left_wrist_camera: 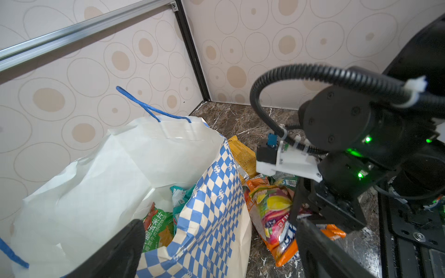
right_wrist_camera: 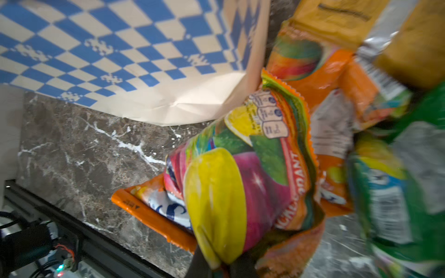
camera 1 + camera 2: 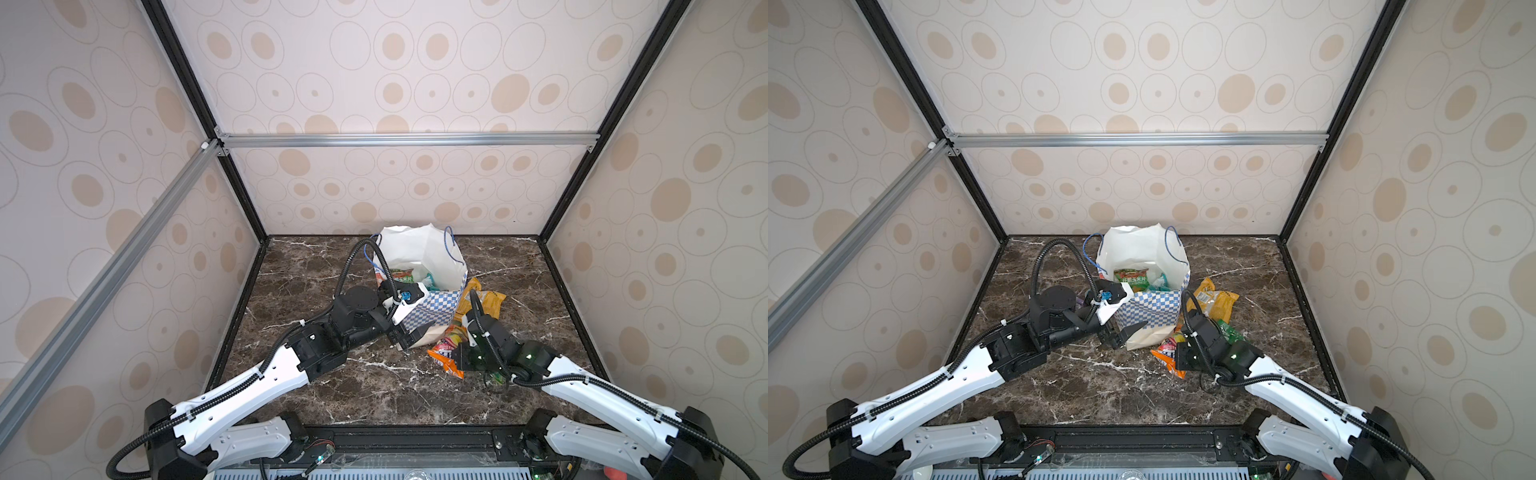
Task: Take the snacks out of the paper bag
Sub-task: Place the snack at the bottom-center of the table.
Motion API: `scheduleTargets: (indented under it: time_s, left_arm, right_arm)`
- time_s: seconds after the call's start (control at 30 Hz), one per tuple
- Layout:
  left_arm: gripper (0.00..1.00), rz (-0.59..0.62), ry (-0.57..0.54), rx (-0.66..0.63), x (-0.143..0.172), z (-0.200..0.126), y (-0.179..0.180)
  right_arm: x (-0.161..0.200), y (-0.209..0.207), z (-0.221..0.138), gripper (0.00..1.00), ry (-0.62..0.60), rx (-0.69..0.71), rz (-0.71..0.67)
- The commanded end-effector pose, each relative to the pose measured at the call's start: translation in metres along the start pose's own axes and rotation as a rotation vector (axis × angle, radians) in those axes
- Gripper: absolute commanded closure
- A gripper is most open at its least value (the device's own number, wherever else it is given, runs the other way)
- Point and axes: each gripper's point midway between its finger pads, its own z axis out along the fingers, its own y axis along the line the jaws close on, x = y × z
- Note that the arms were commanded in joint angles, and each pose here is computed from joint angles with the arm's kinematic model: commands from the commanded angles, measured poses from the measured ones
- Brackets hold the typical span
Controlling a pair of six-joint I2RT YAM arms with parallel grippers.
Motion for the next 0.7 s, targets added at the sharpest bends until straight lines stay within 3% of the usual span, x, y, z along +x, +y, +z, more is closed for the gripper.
scheduleTargets:
  time_s: [0.0, 0.2, 0.4, 0.67]
  left_arm:
    - [0.02, 0.026, -0.02, -0.018, -0.007, -0.002, 0.002]
    - [0.02, 0.023, -0.027, -0.026, -0.006, -0.002, 0.002]
    - [0.02, 0.032, -0.013, -0.044, -0.004, -0.001, 0.004]
    - [0.02, 0.065, 0.026, -0.11, 0.006, 0.0, 0.013]
  right_arm:
    - [-0.014, 0.04, 0.014, 1.0, -0.085, -0.175, 0.091]
    - [0.003, 0.055, 0.046, 0.94, -0.042, -0.191, 0.088]
    - [0.011, 0.051, 0.059, 0.65, -0.005, -0.125, 0.069]
    - [0.012, 0.033, 0.031, 0.34, -0.021, -0.061, 0.025]
